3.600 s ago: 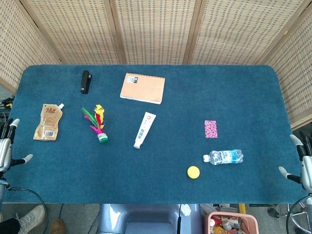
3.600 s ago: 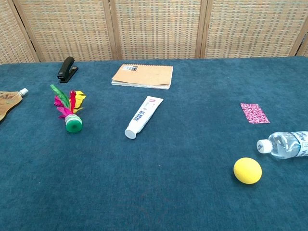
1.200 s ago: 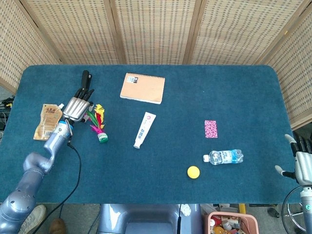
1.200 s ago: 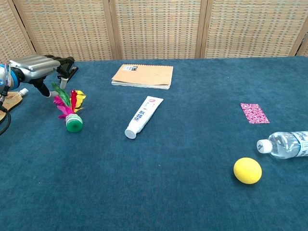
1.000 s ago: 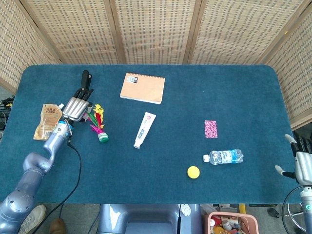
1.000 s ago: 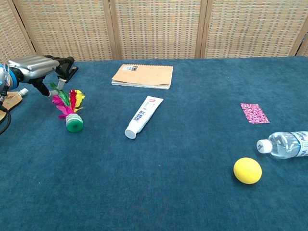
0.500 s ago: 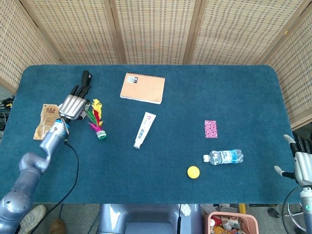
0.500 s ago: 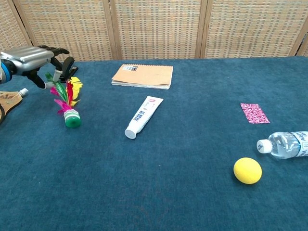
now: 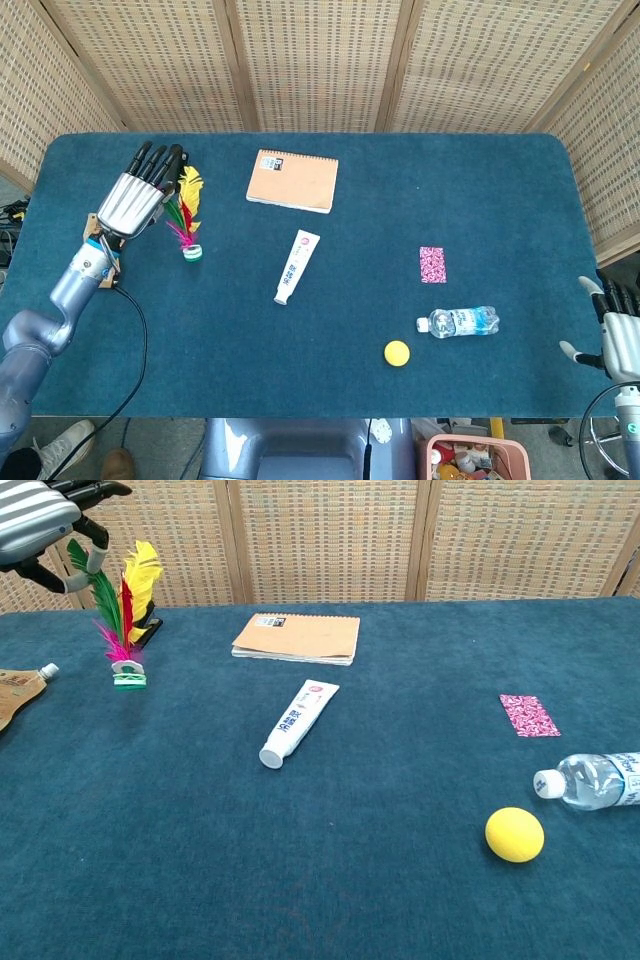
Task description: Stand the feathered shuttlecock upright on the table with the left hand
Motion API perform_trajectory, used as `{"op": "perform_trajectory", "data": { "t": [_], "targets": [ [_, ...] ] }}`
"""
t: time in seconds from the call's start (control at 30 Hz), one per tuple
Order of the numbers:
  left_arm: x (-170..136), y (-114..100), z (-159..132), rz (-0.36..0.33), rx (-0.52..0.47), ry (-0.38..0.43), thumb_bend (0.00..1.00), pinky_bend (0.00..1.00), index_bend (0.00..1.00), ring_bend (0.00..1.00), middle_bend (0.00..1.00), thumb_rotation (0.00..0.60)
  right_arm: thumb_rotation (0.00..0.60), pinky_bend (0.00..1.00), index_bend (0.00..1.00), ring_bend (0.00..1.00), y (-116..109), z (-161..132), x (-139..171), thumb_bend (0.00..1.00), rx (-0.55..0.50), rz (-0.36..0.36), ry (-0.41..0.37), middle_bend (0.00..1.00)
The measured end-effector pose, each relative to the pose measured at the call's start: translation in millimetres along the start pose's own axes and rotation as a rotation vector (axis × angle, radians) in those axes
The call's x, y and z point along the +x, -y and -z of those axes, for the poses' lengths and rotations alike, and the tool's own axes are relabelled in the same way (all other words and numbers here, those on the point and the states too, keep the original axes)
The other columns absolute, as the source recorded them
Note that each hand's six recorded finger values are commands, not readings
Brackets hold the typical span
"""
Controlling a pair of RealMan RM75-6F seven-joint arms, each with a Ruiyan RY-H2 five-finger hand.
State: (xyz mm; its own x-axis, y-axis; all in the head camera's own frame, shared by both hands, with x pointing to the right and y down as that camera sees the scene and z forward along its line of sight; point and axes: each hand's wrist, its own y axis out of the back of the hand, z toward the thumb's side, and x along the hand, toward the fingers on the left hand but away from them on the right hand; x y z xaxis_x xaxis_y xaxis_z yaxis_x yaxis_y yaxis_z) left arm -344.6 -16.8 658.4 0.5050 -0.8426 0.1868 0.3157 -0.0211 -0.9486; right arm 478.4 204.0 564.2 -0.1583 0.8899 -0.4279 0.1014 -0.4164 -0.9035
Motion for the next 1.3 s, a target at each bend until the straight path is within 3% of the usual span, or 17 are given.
{"op": "perform_trajectory", "data": {
  "t": [0.43, 0.63, 0.87, 0.97, 1.03, 1.1, 1.13, 1.3],
  "targets": [
    [-16.7, -3.8, -46.2, -0.074, 0.269, 0.153, 0.5, 0.0, 0.75, 0.0, 0.0, 0.6, 0.6, 0.0, 0.0, 0.0, 0.8, 1.6, 0.2, 0.0, 0.003, -0.004, 0.008, 0.0],
    [-33.2, 7.1, -65.6, -0.093, 0.378, 0.138, 0.5, 0.0, 0.75, 0.0, 0.0, 0.6, 0.6, 0.0, 0.0, 0.0, 0.0, 1.7, 0.9, 0.0, 0.0, -0.003, 0.007, 0.0],
    [-48.9, 20.0, -75.0, -0.075, 0.413, 0.092, 0.5, 0.0, 0.74, 0.0, 0.0, 0.6, 0.6, 0.0, 0.0, 0.0, 1.0, 1.4, 0.8, 0.0, -0.001, -0.006, 0.005, 0.0],
    [-52.7, 23.1, -76.9, -0.068, 0.408, 0.082, 0.34, 0.0, 0.59, 0.0, 0.0, 0.6, 0.6, 0.0, 0.0, 0.0, 0.0, 1.0, 1.6, 0.0, -0.002, -0.001, 0.002, 0.0],
    [-54.8, 24.0, -77.5, -0.067, 0.4, 0.083, 0.13, 0.0, 0.28, 0.0, 0.0, 0.6, 0.6, 0.0, 0.0, 0.0, -0.8, 0.9, 2.0, 0.0, -0.004, 0.002, 0.002, 0.0],
    [-56.6, 24.0, -77.6, -0.069, 0.393, 0.082, 0.03, 0.0, 0.05, 0.0, 0.0, 0.6, 0.6, 0.0, 0.0, 0.0, -1.7, 1.3, 2.6, 0.0, -0.007, 0.005, 0.003, 0.0],
    [-57.8, 24.1, -77.1, -0.069, 0.387, 0.08, 0.0, 0.0, 0.0, 0.0, 0.0, 0.6, 0.6, 0.0, 0.0, 0.0, -2.0, 1.5, 2.9, 0.0, -0.007, 0.005, 0.003, 0.0],
    [-61.1, 21.3, -74.2, -0.079, 0.337, 0.063, 0.0, 0.0, 0.0, 0.0, 0.0, 0.6, 0.6, 0.0, 0.0, 0.0, -3.4, 1.3, 3.9, 0.0, -0.014, 0.008, -0.001, 0.0]
  ]
}}
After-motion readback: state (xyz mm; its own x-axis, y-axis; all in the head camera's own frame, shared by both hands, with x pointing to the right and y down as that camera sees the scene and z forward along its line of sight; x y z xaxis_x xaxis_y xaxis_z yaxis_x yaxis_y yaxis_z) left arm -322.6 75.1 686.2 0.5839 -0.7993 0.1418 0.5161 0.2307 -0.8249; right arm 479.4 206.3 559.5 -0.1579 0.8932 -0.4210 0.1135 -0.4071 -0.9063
